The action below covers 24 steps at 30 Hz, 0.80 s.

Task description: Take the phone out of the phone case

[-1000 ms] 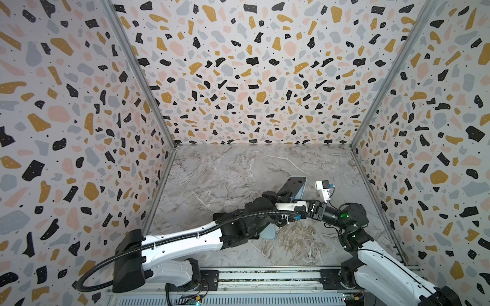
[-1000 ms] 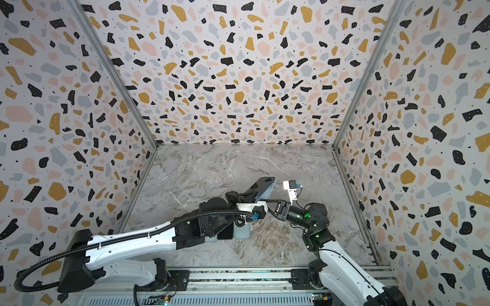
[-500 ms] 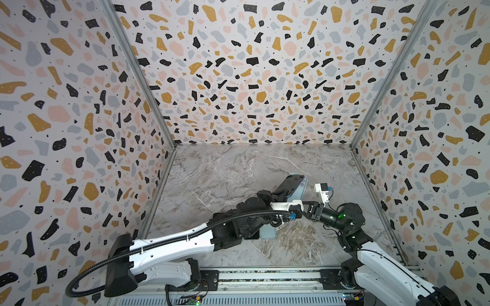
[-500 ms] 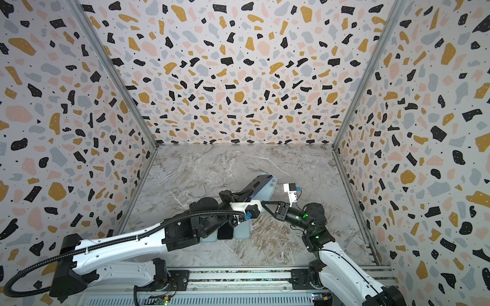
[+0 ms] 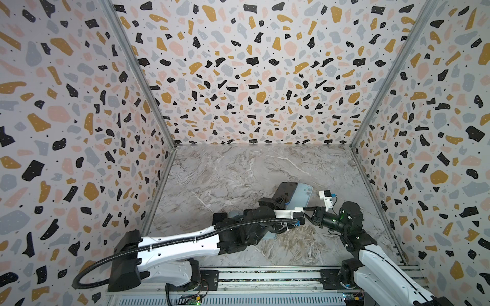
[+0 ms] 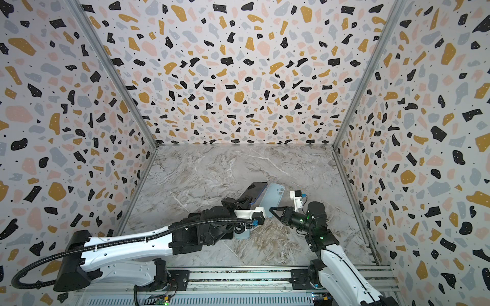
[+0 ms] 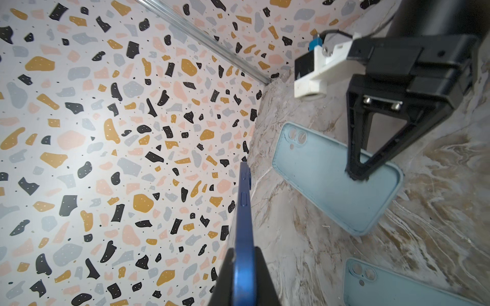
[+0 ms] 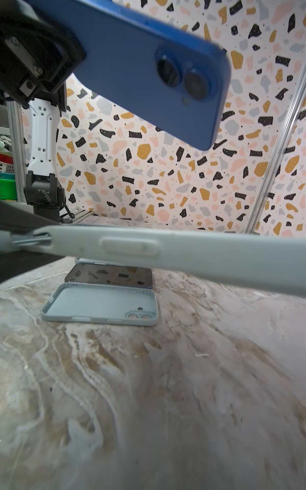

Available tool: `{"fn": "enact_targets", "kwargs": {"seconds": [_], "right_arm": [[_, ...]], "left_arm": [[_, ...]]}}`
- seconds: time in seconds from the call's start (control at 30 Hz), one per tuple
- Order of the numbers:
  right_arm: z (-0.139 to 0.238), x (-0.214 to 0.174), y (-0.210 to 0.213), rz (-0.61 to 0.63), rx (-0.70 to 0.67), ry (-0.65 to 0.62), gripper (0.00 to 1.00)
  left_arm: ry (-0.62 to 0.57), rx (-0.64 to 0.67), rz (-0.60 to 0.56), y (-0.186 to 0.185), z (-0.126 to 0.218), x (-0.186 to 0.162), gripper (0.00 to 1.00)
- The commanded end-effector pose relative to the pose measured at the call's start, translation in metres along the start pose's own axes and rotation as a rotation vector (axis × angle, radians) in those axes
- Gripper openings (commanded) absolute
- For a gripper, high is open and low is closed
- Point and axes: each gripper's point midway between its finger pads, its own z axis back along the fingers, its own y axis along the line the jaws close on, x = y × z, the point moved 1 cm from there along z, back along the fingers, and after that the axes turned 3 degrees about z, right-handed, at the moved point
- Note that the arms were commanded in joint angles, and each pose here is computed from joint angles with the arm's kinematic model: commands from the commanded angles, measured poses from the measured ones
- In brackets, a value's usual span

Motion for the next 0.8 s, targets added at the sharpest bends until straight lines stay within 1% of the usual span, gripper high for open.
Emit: {"fn": "enact_targets", "kwargs": {"seconds": [0.0, 0.17, 0.23, 0.3, 0.43, 0.63, 0.77], "right_arm": [[0.010, -0.007, -0.008, 0.028, -0.051, 0.058, 0.00], [0.013, -0.019, -0.031, 0.036, -0.126, 0.123, 0.00], [0.016, -0.022, -0.041, 0.045, -0.193, 0.147, 0.00], [0.017, -0.024, -0.047, 0.052, -0.229, 0.162, 0.00], [0.018, -0.024, -0.053, 0.056, -0.264, 0.175, 0.00], [0.018, -0.028, -0.063, 0.061, -0.300, 0.208, 0.00], [0.018, -0.029, -0.065, 0.068, -0.306, 0.211, 0.00]], "left_arm": [[0.056, 0.041, 0.026, -0.007, -0.003, -0.007, 0.00], [0.134, 0.016, 0.008, -0.039, -0.016, -0.016, 0.00], [0.158, 0.002, 0.001, -0.051, -0.021, -0.019, 0.00], [0.178, -0.008, -0.011, -0.063, -0.025, -0.022, 0.00], [0.211, -0.051, -0.032, -0.090, -0.033, -0.025, 0.00], [0.266, -0.088, -0.040, -0.116, -0.047, -0.031, 0.00], [0.335, -0.072, -0.053, -0.125, -0.056, -0.039, 0.00]]}}
